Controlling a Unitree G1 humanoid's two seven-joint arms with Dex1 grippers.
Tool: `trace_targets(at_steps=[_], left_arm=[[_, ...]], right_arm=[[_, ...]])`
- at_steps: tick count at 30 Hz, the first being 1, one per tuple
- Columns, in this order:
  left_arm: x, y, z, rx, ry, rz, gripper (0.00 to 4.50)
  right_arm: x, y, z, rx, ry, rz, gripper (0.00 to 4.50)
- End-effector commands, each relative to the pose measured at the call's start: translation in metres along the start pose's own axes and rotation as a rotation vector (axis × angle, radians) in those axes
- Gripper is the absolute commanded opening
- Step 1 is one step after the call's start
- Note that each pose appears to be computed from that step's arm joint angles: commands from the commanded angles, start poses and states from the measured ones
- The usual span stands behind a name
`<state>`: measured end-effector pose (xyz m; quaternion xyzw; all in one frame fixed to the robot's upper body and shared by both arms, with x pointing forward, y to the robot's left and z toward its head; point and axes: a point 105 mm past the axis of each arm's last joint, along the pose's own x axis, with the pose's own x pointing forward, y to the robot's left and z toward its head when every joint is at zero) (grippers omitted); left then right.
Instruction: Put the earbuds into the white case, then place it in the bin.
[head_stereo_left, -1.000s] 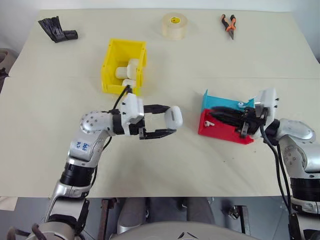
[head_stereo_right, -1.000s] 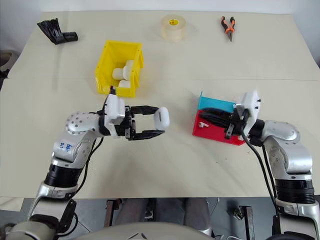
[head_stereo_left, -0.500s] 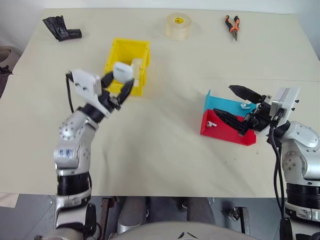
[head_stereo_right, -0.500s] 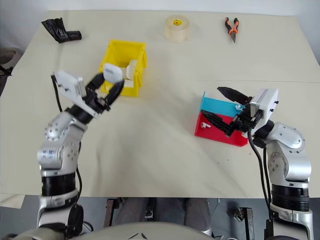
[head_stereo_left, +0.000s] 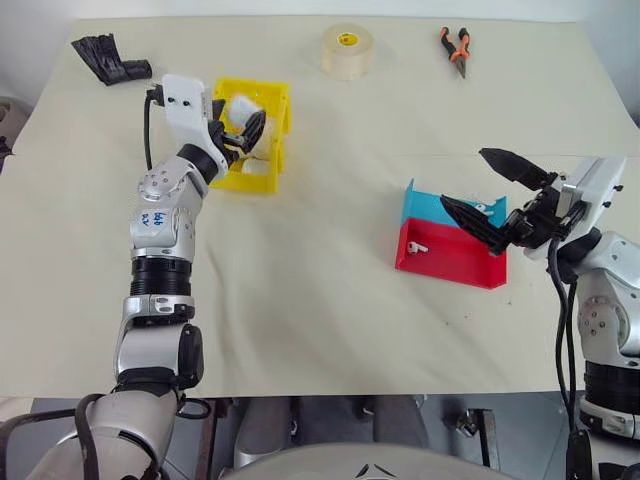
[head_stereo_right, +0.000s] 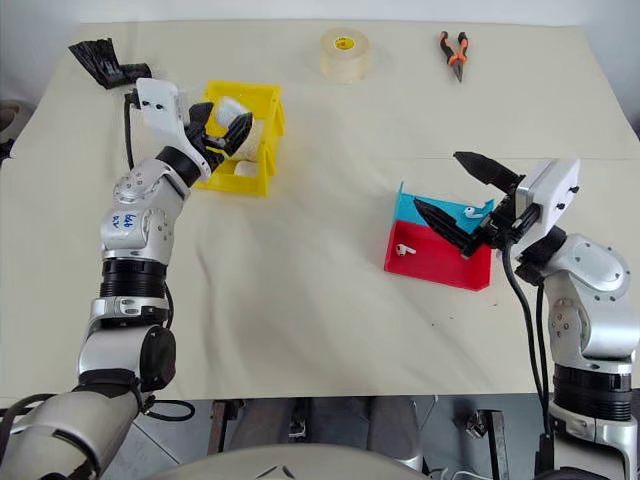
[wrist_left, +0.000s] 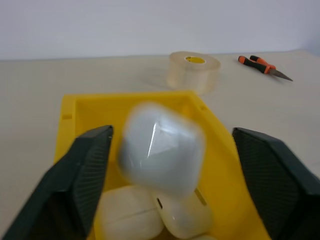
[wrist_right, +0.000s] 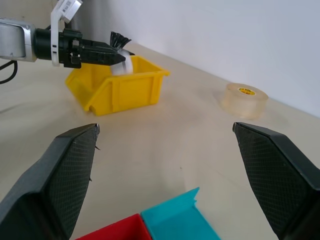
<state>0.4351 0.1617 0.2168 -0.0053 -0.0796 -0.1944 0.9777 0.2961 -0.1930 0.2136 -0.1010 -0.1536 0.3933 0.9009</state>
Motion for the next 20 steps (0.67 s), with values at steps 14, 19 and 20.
trace_targets(at_steps=[14, 19, 20], left_arm=[[-0.122, -0.049, -0.004, 0.31, 0.109, -0.63, 4.47], [-0.143, -0.024, -0.018, 0.324, 0.141, -0.54, 4.47], [-0.147, -0.021, -0.021, 0.346, 0.153, -0.528, 4.47]], right_arm=[[-0.014, 0.017, -0.013, 0.006, 0.144, 0.245, 4.5], [-0.022, 0.011, -0.02, 0.0, 0.179, 0.259, 4.5], [-0.025, 0.008, -0.021, -0.005, 0.185, 0.247, 4.5]])
